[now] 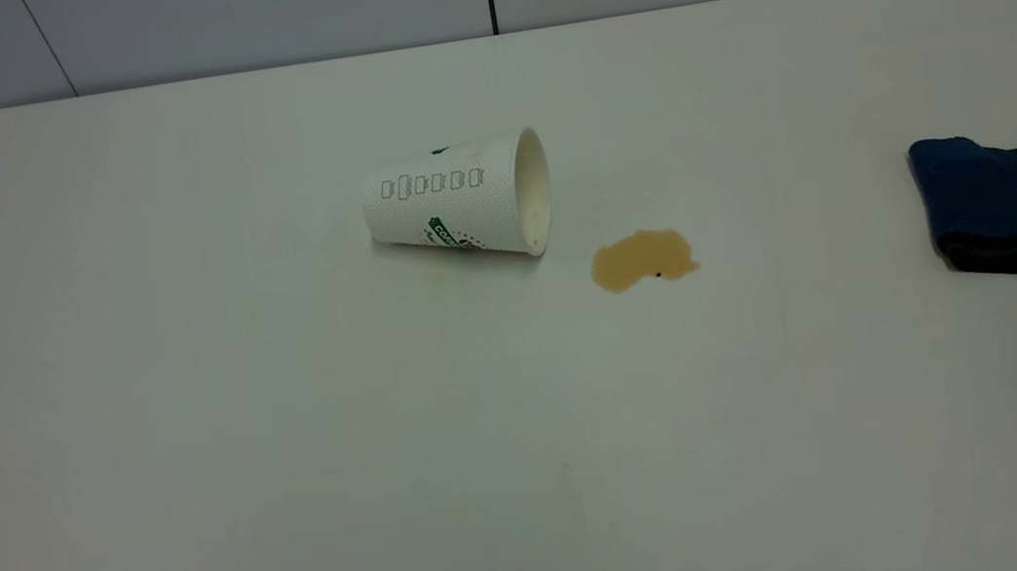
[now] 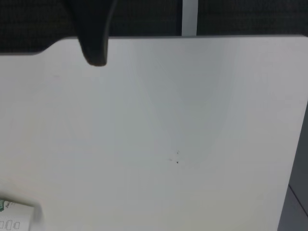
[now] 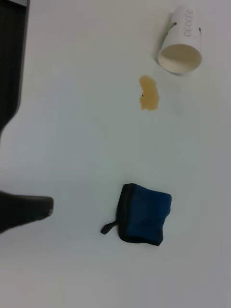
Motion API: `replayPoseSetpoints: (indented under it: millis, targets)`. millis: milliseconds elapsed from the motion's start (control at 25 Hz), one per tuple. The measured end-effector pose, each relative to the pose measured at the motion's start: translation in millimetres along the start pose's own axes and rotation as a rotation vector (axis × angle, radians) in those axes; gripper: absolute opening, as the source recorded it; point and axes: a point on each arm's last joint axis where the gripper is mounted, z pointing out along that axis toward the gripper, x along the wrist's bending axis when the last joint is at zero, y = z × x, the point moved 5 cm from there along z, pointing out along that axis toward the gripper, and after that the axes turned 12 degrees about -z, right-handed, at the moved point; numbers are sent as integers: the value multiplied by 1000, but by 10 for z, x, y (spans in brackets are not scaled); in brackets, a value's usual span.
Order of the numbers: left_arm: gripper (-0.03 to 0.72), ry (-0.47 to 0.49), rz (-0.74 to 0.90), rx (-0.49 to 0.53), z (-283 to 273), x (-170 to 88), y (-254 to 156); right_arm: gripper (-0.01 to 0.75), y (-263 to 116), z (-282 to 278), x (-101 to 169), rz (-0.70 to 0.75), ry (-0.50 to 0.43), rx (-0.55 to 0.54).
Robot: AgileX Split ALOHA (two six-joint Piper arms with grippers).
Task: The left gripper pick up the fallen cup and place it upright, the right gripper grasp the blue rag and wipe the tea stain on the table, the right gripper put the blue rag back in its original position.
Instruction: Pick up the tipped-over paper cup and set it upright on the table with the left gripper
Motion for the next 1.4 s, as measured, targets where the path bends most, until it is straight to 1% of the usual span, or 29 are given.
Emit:
replayPoseSetpoints:
  millis: [1200, 1400]
  targets:
    - [497, 0, 0, 0, 0, 0, 0, 533, 0, 0, 0, 0, 0, 0]
    - [497, -12, -16, -18, -11, -17, 27, 533, 0, 0, 0, 0, 0, 0]
